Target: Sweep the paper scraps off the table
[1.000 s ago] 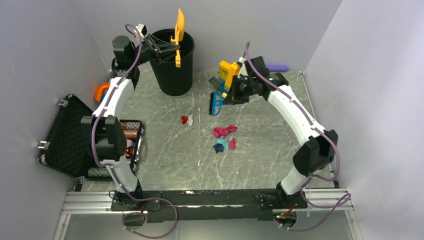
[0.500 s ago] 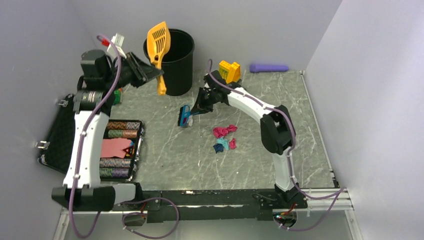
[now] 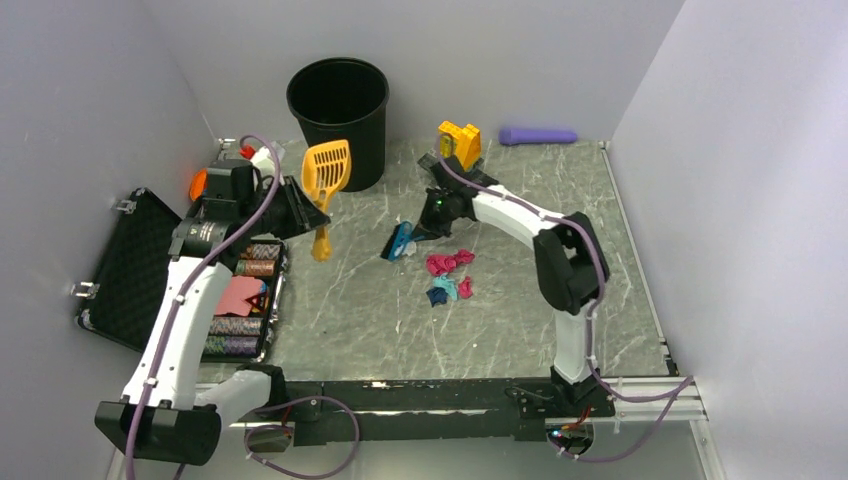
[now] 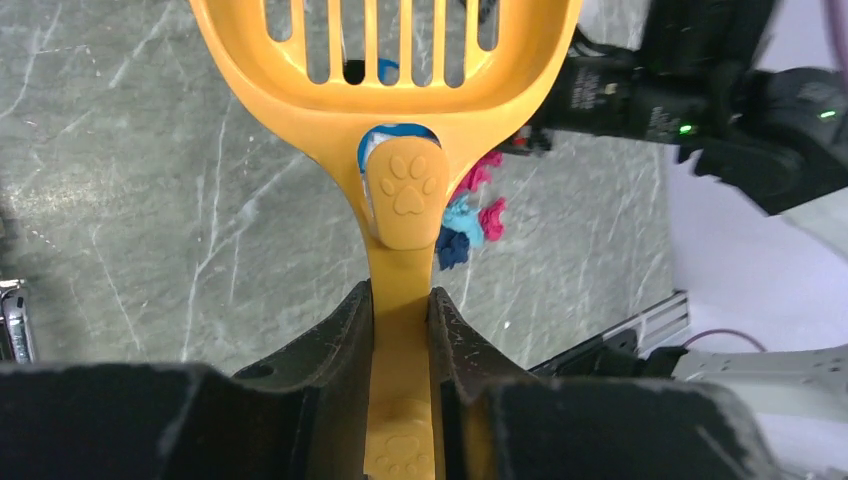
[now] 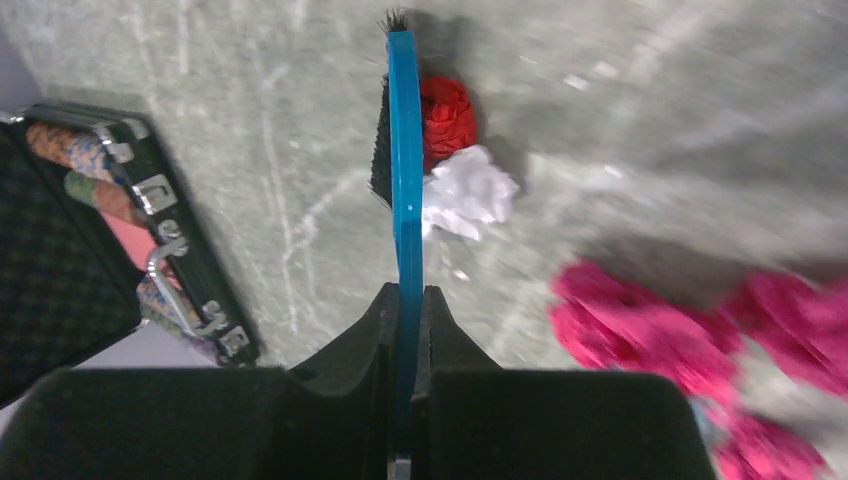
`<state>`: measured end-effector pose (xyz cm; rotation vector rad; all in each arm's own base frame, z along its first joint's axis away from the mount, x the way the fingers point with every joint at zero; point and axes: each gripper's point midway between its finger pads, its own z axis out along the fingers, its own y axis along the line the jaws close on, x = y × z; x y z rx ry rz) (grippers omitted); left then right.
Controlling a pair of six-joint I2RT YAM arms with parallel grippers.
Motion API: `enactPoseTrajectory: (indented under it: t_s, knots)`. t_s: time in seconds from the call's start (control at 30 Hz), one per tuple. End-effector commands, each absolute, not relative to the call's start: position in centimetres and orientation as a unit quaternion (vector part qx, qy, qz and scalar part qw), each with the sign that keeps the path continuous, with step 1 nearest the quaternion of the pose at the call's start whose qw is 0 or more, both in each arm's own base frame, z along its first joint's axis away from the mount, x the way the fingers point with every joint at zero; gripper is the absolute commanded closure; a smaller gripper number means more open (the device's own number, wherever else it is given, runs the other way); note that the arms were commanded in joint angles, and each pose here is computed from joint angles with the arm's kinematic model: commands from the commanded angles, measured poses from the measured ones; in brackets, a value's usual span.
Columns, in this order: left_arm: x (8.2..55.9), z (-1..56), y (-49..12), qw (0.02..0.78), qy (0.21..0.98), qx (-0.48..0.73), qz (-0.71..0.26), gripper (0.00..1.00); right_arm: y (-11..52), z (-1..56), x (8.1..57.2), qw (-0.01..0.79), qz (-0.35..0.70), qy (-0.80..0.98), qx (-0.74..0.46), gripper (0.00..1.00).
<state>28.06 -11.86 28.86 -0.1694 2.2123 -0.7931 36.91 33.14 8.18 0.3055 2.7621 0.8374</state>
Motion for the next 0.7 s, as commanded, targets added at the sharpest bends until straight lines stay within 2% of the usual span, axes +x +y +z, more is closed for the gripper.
enactPoseTrajectory:
  t_s: [0.0, 0.27, 0.5, 0.67]
  knots:
    - [27.4, 29.3, -12.9, 0.409, 0.869, -0.005, -0.279, 1.00, 27.5, 9.2, 34.7, 0.146, 0.232, 0.955, 0.115, 1.00]
    - [27.3, 26.6, -18.1, 0.367, 0.886, 0.068, -0.275, 1.00, 23.3, 12.6, 33.2, 0.174, 0.234, 0.953, 0.085, 1.00]
    - [26.9, 22.9, -18.5, 0.309, 0.922, 0.111, -0.204, 1.00, 21.8, 17.1, 35.8, 0.197, 0.236, 0.951, 0.013, 1.00]
    - [26.1, 21.2, -18.7, 0.291, 0.929, 0.124, -0.192, 1.00, 22.7, 19.3, 34.4, 0.194, 0.290, 0.934, -0.081, 1.00]
